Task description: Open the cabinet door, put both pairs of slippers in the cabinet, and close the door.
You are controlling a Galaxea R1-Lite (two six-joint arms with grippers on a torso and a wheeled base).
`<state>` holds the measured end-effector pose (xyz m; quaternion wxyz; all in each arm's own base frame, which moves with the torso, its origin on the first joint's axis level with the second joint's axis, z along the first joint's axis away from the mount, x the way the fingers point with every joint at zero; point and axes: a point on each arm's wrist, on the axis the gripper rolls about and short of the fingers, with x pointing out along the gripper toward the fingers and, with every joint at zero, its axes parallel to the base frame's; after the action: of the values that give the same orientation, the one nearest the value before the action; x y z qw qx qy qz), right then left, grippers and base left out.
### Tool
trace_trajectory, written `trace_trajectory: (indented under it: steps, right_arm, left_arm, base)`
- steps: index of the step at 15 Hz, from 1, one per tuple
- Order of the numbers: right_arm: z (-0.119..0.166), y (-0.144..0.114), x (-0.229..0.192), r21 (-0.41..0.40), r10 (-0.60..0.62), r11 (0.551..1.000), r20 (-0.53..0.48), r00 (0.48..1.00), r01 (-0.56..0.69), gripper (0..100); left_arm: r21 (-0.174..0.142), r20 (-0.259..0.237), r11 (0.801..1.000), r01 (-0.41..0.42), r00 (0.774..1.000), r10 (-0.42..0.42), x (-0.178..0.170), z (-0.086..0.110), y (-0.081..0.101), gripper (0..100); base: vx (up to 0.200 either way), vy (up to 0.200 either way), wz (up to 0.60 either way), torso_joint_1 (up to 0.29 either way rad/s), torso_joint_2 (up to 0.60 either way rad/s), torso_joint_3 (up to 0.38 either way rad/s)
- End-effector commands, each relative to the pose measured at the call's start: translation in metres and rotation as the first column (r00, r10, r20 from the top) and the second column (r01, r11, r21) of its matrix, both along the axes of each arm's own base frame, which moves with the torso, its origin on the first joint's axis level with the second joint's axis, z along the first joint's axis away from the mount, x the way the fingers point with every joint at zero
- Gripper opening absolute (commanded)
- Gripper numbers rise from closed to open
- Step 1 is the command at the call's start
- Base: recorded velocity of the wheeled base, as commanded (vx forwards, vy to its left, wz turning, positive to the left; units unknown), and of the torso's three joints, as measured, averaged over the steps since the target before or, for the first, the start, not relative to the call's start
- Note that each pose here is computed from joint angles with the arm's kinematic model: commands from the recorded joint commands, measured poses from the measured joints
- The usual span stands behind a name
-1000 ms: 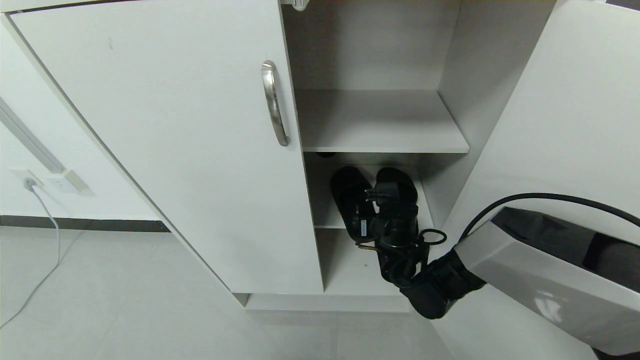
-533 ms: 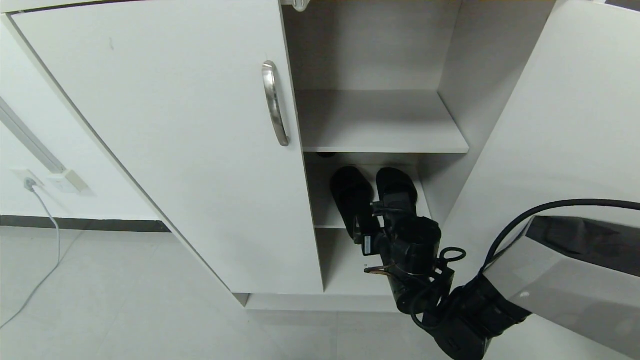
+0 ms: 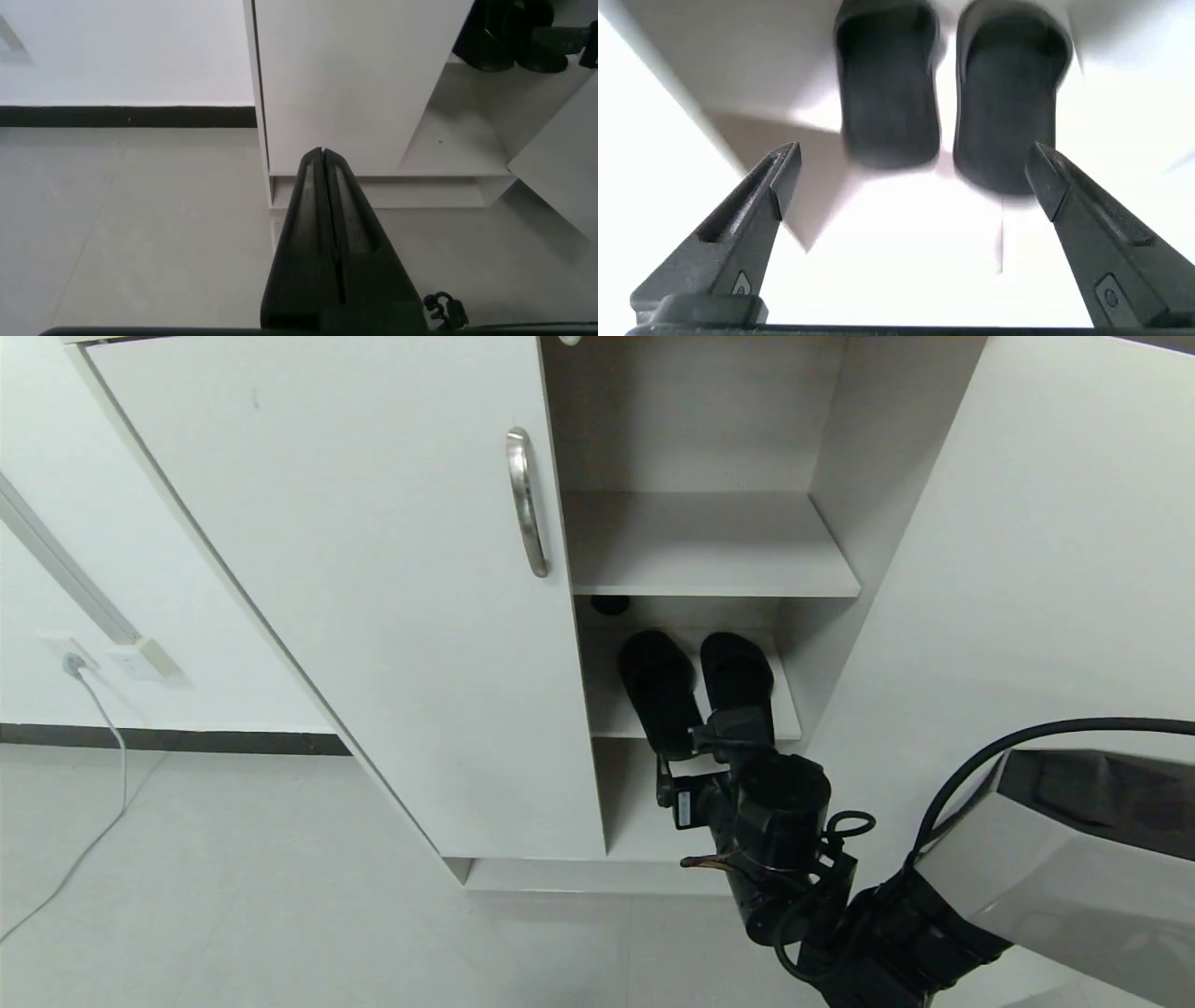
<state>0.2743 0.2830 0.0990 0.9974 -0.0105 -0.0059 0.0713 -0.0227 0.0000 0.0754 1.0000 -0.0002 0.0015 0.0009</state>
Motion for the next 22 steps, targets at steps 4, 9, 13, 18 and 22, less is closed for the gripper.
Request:
trace_trajectory:
  steps: [4,9,13,18,22]
  right_arm:
    - [-0.0014,-0.0007,-0.0016,-0.006,0.006,1.0,-0.005,1.0,-0.006,100]
    - [-0.0017,-0.0021,-0.002,-0.002,0.006,1.0,0.001,1.0,-0.006,100]
    - [-0.0007,-0.0016,-0.0016,-0.003,0.006,1.0,0.004,1.0,-0.006,100]
    - [-0.0005,-0.0014,-0.0014,-0.013,0.006,1.0,0.006,1.0,-0.006,100]
    - [0.0003,-0.0011,-0.0011,-0.01,0.006,1.0,0.009,1.0,-0.006,100]
  left_arm:
    - [0.002,-0.002,1.0,-0.001,1.0,0.001,0.0001,0.0,0.0,0]
    - [0.002,-0.002,1.0,-0.001,1.0,0.001,0.0001,0.0,0.0,0]
    - [0.002,-0.002,1.0,-0.001,1.0,0.001,0.0001,0.0,0.0,0]
    - [0.002,-0.002,1.0,-0.001,1.0,0.001,0.0001,0.0,0.0,0]
    - [0.002,-0.002,1.0,0.0,1.0,0.0,0.0001,0.0,0.0,0]
  base:
    - [-0.05,0.0,0.0,-0.002,0.0,0.001]
    - [0.0,0.0,0.0,0.0,0.0,0.0]
    - [0.0,0.0,0.0,0.0,0.0,0.0]
    - [0.0,0.0,0.0,0.001,0.0,0.094]
    - [0.0,0.0,0.0,-0.001,0.0,0.196]
